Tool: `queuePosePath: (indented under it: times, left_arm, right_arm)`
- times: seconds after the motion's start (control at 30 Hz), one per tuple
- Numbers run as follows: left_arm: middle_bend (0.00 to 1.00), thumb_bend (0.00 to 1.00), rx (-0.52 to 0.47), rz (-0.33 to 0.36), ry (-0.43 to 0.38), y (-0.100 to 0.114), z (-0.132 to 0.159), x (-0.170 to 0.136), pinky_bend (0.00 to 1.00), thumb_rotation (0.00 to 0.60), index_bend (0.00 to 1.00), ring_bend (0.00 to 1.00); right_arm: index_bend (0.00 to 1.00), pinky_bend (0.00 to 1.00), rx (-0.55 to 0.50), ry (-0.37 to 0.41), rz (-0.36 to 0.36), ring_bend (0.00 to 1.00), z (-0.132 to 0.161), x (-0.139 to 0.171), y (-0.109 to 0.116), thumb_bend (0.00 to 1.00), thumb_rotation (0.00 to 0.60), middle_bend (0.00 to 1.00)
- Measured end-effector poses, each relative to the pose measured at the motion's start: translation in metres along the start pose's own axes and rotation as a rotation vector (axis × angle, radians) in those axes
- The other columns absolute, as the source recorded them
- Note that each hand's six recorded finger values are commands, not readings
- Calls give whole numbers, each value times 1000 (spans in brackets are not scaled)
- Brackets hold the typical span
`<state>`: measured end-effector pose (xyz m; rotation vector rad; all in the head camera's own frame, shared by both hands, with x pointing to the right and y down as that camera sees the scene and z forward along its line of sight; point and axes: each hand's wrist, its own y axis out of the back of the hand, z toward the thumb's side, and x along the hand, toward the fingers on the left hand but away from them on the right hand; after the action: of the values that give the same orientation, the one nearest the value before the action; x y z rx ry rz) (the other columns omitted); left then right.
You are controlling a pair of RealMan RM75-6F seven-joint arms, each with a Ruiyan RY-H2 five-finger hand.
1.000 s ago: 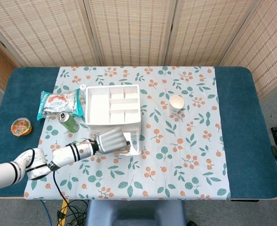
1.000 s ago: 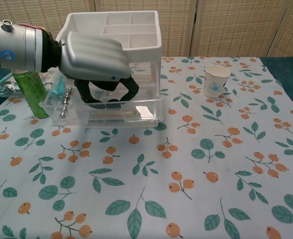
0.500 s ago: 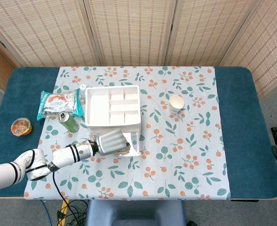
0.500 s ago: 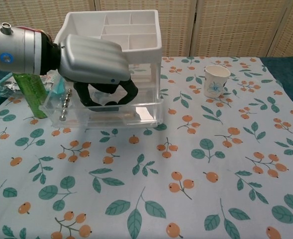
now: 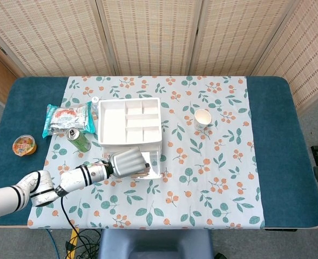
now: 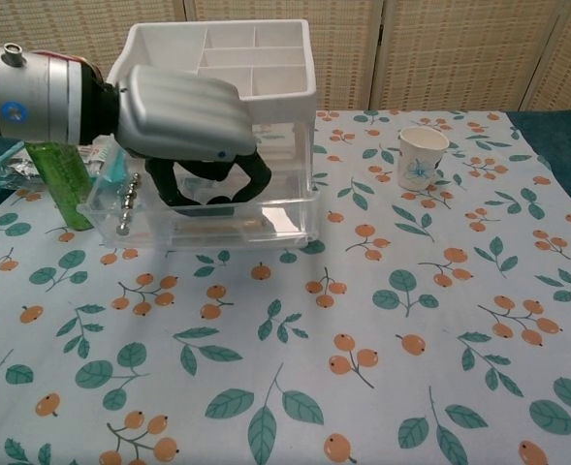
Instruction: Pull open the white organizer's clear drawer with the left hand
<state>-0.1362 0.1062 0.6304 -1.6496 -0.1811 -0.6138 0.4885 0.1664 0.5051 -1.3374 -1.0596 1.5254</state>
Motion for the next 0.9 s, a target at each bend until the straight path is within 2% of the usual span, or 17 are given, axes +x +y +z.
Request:
queuePosePath:
  times: [0.47, 0.7, 0.9]
  left_arm:
    - [982, 285, -47, 91, 65, 18, -12, -22, 1000, 600, 543, 1000]
    - [982, 285, -115, 174, 173, 26, -30, -56, 1000, 600, 543, 1000]
    - [982, 285, -154, 200, 272, 24, -42, -95, 1000, 600, 543, 1000]
  right_arm:
    - [75, 163, -6, 7, -6, 121, 1, -1, 0, 373, 600, 140]
    - [75, 163, -7, 12, -14, 121, 3, -1, 3, 373, 600, 140]
    - [75, 163, -9, 28, -18, 122, 8, -2, 4, 372, 600, 140]
